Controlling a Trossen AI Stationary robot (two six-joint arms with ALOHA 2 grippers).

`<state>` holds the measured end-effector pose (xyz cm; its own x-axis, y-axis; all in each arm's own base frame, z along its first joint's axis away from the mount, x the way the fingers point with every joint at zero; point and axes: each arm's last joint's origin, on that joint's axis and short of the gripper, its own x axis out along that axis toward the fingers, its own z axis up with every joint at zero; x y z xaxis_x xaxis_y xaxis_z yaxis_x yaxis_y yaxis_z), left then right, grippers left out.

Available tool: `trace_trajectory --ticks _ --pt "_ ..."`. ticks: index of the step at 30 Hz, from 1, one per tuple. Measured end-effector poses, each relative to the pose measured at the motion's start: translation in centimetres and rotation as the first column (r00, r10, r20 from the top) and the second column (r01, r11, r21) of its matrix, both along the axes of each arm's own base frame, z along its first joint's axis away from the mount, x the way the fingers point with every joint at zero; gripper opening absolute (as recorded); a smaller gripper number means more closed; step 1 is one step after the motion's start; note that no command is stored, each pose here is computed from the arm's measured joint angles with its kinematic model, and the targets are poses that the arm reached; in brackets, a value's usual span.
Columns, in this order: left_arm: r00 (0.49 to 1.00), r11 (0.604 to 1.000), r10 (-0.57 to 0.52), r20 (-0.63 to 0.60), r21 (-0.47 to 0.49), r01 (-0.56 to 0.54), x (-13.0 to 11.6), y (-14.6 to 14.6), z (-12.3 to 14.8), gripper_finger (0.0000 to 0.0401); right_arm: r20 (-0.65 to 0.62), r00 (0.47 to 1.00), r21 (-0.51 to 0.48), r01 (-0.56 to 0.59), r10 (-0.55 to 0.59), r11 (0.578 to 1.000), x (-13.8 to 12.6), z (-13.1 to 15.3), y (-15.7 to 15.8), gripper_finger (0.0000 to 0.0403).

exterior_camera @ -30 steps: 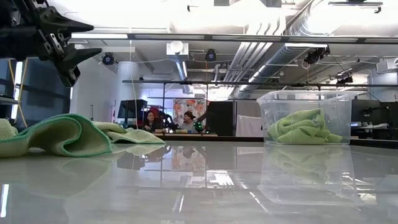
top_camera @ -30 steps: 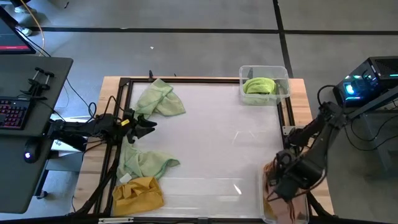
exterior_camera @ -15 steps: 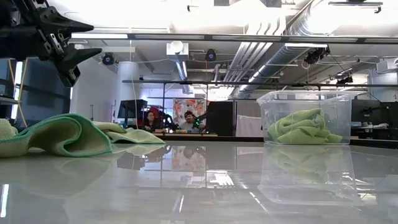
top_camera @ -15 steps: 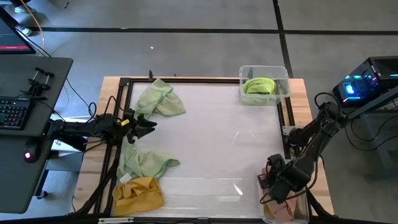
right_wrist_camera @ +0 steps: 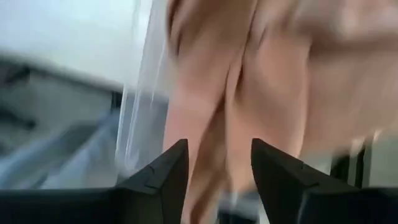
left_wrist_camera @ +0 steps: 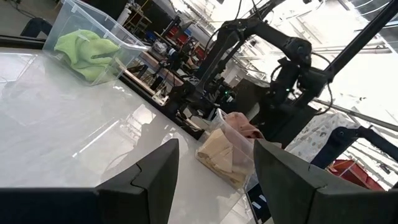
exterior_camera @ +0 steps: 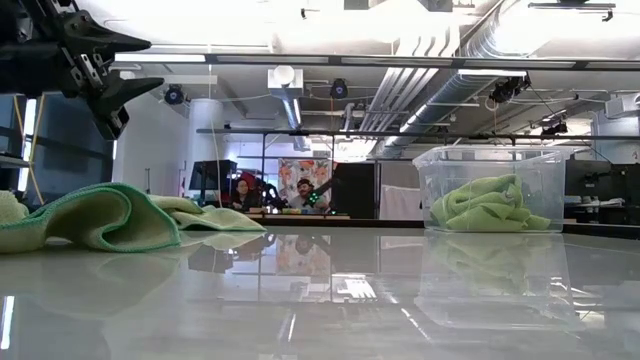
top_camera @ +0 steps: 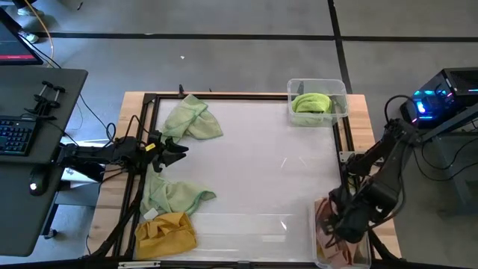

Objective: Sort towels by color in basket
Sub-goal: Put the brown patterned towel into the bottom transparent bin

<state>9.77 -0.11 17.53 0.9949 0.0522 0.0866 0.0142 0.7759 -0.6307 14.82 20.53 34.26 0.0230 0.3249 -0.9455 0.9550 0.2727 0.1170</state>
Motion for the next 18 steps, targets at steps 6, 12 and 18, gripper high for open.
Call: trace_trajectory --ticks 6,12,18 --pt "1.0 1.0 0.0 0.0 0.0 0.0 0.0 0.0 0.0 0.0195 -0.114 0.993 -0.045 -0.023 0.018 0.999 0.0 -2.5 0.4 0.0132" --pt "1.0 1.0 0.0 0.0 0.0 0.0 0.0 0.0 0.0 0.0195 -0.186 0.982 -0.136 -0.019 -0.007 0.991 0.3 -7.6 0.4 0.0087" --pt "1.0 1.0 -0.001 0.0 0.0 0.001 0.0 0.0 0.0 0.0195 -0.117 0.993 -0.097 -0.001 -0.011 0.995 0.5 -12.3 0.5 0.0064"
